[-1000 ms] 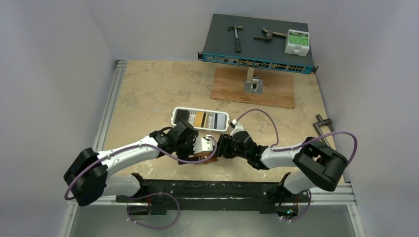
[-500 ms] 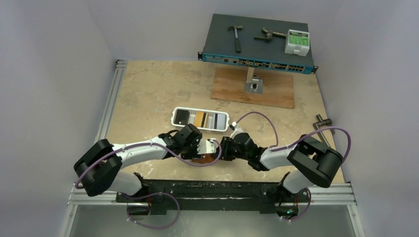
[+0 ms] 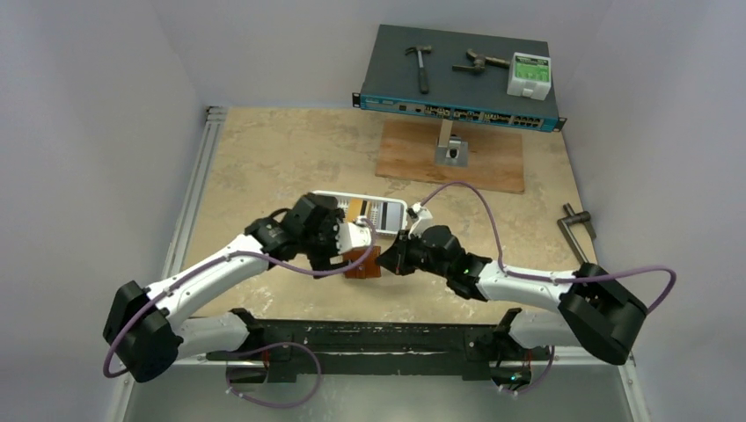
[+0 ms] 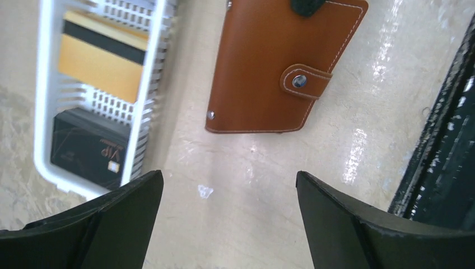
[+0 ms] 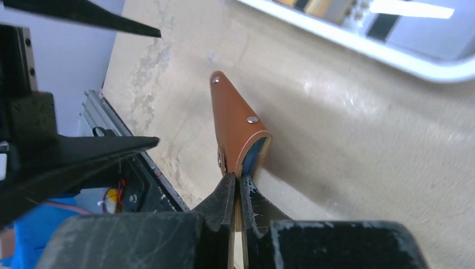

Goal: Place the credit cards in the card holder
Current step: Pick up the card holder from the center of the board.

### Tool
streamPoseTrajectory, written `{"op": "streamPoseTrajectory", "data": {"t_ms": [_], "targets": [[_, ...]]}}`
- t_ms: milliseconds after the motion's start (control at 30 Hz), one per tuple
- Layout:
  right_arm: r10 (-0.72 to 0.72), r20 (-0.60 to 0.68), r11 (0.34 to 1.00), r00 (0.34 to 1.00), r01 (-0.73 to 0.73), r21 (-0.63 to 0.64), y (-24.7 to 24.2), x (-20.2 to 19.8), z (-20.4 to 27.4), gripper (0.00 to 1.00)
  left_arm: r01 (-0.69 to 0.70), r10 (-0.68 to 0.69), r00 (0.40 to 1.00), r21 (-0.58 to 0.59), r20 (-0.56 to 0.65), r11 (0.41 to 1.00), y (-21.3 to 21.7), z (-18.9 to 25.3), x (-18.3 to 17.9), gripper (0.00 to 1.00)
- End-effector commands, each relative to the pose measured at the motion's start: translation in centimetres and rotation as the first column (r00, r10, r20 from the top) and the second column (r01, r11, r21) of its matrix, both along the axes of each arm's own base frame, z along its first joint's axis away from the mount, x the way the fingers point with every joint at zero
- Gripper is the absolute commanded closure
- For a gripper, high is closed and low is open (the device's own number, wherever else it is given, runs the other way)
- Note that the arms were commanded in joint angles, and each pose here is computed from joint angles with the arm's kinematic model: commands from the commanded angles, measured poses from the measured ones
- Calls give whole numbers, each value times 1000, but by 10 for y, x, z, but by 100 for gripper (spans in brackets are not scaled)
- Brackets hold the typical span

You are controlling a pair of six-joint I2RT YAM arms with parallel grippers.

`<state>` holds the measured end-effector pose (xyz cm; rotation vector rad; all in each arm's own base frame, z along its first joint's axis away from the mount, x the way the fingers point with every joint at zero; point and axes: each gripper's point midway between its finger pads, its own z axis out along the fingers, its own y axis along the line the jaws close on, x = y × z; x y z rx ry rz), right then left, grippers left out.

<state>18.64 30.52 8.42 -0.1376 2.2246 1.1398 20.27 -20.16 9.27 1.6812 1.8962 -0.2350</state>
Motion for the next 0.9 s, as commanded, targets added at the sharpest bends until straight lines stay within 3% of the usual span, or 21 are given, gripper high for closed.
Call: {"op": "streamPoseTrajectory", "data": {"t_ms": [0, 100, 267, 633, 867], "targets": [[106, 207, 990, 973, -83, -118, 2, 13, 34, 100, 40, -63, 986, -152, -151, 988, 7, 44, -20, 8], [215, 285, 968, 934, -166, -188, 10, 5, 47, 100, 90, -132, 970, -202, -205, 975, 5, 53, -26, 7], [391, 363, 898, 846, -266, -349, 29, -17, 64, 100, 54, -125, 966, -298, -226, 953, 1, 73, -8, 6], [487, 456, 861, 745, -321, -395, 41, -26, 127, 100, 85, -209, 931, -380, -299, 921, -2, 79, -34, 7], [525, 490, 843, 696, -345, -413, 49, -32, 151, 100, 58, -213, 928, -448, -305, 892, -7, 96, -35, 17]]}}
